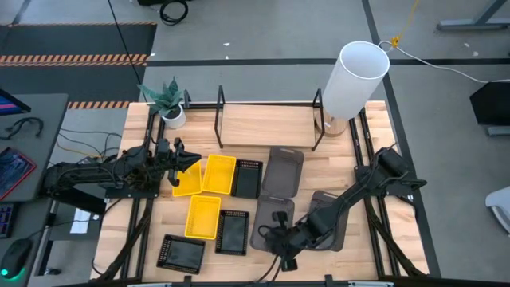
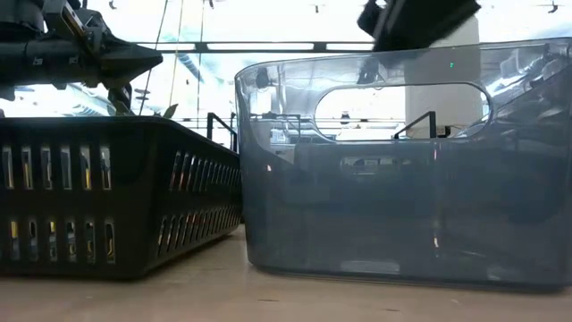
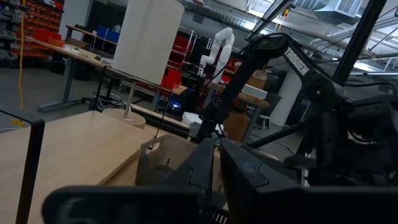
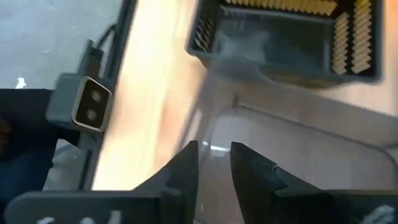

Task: Stack baskets on shelf by color
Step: Stack the bottom transparent black bin on the top transparent black bin

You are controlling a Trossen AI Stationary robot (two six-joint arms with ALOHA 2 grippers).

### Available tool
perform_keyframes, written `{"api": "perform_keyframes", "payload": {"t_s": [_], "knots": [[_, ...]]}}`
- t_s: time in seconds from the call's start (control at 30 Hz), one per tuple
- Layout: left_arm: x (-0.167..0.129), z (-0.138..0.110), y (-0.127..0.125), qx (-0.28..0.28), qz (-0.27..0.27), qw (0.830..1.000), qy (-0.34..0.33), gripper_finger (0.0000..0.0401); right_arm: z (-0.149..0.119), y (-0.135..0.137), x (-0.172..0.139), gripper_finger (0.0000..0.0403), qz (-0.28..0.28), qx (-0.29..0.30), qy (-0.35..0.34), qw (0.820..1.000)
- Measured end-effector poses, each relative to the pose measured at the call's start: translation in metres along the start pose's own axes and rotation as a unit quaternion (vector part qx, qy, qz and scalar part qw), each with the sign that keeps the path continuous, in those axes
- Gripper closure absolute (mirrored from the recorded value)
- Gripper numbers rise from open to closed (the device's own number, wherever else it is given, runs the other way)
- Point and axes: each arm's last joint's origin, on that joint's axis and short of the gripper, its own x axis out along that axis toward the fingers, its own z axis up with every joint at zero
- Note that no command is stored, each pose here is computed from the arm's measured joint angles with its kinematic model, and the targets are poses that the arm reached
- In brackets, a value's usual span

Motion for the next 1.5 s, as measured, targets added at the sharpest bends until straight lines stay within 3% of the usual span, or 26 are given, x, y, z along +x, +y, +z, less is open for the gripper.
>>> {"api": "perform_keyframes", "payload": {"t_s": [0.3, 0.57, 0.93, 1.13, 1.37, 1.5], "knots": [[0.000, 0.000, 0.000, 0.000, 0.000, 1.000, 0.000, 0.0369, 0.016, 0.012, 0.004, 0.0218, 0.003, 0.031, -0.036, 0.999], [0.000, 0.000, 0.000, 0.000, 0.000, 1.000, 0.000, 0.0365, 0.012, 0.019, 0.008, 0.0228, -0.010, 0.037, -0.042, 0.998], [0.000, 0.000, 0.000, 0.000, 0.000, 1.000, 0.000, 0.0370, -0.014, 0.021, 0.054, 0.0231, -0.053, 0.037, 0.005, 0.998], [0.000, 0.000, 0.000, 0.000, 0.000, 1.000, 0.000, 0.0367, -0.016, 0.016, 0.057, 0.0271, -0.058, 0.057, 0.018, 0.997], [0.000, 0.000, 0.000, 0.000, 0.000, 1.000, 0.000, 0.0364, -0.015, 0.014, 0.057, 0.0384, -0.044, 0.081, 0.033, 0.995], [0.000, 0.000, 0.000, 0.000, 0.000, 1.000, 0.000, 0.0369, -0.015, 0.014, 0.057, 0.0388, -0.035, 0.092, 0.036, 0.995]]}}
